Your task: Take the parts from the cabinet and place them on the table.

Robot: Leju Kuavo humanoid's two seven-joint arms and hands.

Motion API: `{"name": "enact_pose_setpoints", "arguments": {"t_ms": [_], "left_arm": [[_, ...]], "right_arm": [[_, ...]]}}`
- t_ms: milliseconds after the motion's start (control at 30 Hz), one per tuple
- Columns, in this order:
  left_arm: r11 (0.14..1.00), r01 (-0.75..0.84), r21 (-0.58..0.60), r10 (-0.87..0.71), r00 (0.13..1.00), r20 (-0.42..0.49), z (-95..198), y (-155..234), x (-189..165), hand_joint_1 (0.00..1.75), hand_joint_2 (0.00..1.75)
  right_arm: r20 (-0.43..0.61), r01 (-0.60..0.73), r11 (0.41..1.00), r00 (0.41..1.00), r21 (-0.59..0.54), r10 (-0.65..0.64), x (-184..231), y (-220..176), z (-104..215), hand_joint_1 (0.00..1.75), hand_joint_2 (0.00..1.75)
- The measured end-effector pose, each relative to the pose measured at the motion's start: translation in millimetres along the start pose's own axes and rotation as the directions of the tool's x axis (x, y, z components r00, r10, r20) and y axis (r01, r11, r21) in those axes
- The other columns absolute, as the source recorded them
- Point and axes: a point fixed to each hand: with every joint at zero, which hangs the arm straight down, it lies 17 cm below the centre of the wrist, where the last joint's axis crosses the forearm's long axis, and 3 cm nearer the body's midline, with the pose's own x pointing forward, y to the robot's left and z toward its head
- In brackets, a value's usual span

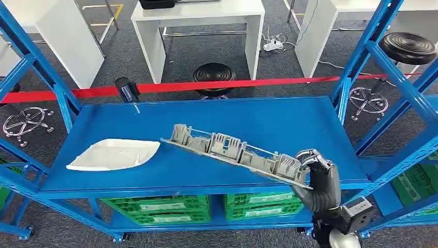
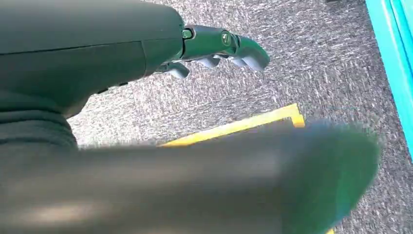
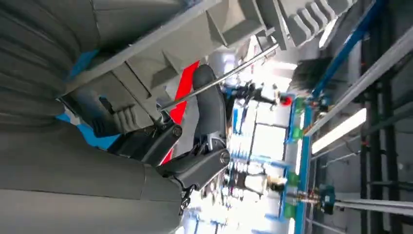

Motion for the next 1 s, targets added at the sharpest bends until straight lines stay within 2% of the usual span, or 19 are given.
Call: {"name": "enact_pose_setpoints", "arguments": {"t_ms": [200, 333, 600, 1000], "left_arm": [[1.0, 0.019, 0.015, -0.019, 1.0, 0.012, -0.4, 2.8, 1.5, 0.0, 1.75], [0.999, 0.023, 0.026, -0.023, 1.0, -0.001, -0.9, 5.0, -0.2, 0.0, 1.75], [0.997, 0.042, 0.057, -0.043, 0.999, 0.011, -1.1, 9.4, 1.6, 0.0, 1.75], [0.999, 0.007, 0.032, -0.007, 1.0, 0.003, 0.0, 2.9, 0.4, 0.0, 1.75]], "right_arm": [[-0.015, 0.142, 0.989, 0.99, 0.032, -0.142, 1.6, 7.4, 2.5, 1.75, 1.75], [0.012, 0.207, 0.971, 0.978, 0.119, -0.21, 11.6, 25.1, 12.0, 1.75, 1.75], [-0.011, 0.171, 0.959, 0.985, 0.228, -0.173, 8.2, 58.3, 25.4, 1.75, 1.75], [-0.009, 0.157, 0.951, 0.987, 0.266, -0.16, 4.0, 68.2, 19.3, 1.75, 1.75]]}}
